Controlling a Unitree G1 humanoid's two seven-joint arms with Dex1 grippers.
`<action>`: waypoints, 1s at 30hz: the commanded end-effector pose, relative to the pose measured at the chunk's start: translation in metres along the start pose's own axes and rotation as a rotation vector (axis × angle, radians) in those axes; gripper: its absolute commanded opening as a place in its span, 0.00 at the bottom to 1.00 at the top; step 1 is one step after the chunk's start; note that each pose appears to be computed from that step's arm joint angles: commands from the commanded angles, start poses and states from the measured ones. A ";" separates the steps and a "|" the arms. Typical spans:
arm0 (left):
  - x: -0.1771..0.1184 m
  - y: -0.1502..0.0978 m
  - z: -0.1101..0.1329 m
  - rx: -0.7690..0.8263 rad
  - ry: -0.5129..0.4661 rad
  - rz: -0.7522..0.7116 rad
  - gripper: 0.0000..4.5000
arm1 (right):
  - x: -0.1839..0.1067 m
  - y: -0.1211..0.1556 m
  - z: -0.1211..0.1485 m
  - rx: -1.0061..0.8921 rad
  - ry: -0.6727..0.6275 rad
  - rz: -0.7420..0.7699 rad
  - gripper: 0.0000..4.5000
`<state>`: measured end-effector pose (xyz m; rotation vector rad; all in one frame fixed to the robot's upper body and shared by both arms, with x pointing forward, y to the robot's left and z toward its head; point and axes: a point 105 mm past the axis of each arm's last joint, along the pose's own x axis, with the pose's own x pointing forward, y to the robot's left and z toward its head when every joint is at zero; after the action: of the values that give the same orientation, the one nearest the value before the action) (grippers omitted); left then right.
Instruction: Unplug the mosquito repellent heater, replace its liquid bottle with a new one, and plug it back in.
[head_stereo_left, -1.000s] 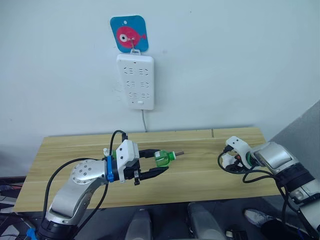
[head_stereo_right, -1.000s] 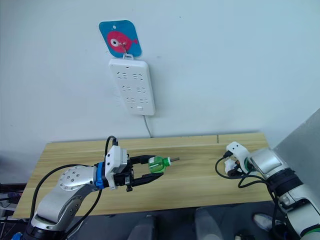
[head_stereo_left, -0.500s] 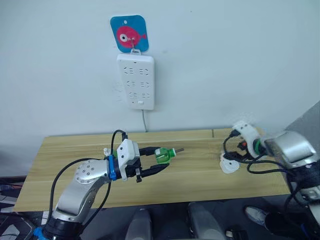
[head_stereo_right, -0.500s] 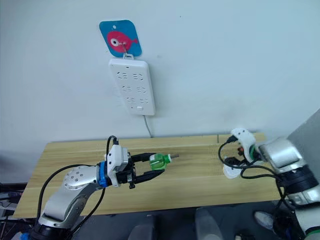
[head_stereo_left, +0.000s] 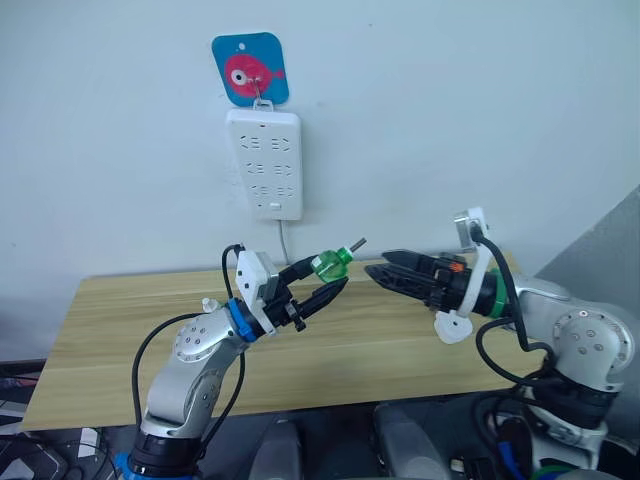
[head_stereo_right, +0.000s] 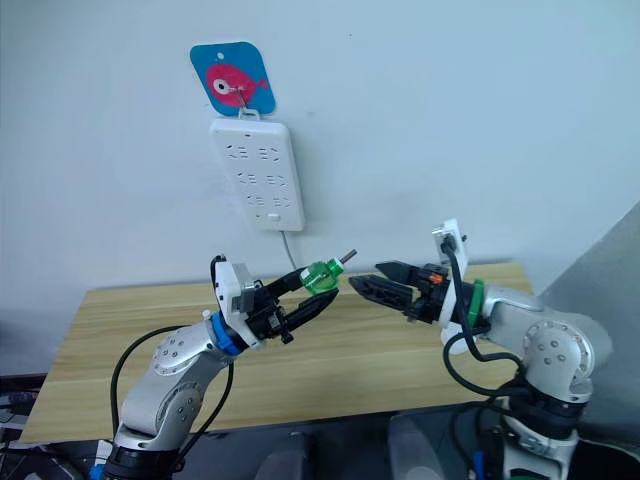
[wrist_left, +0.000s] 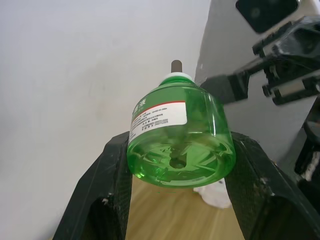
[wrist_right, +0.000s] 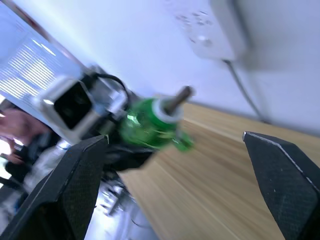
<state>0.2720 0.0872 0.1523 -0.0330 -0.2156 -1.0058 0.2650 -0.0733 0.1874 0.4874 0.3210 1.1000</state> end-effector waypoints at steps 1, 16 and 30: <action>0.007 -0.007 0.016 0.081 -0.054 -0.040 0.49 | 0.008 0.004 0.005 0.033 -0.039 0.003 1.00; 0.014 -0.006 0.021 0.124 -0.076 -0.025 0.49 | 0.035 0.011 0.007 0.184 -0.129 0.068 1.00; 0.013 -0.013 0.021 0.125 -0.081 -0.024 0.49 | 0.038 0.013 0.009 0.211 -0.148 0.085 0.19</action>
<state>0.2724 0.0775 0.1621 0.0287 -0.2896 -0.9921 0.2823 -0.0438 0.1938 0.7813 0.3093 1.0525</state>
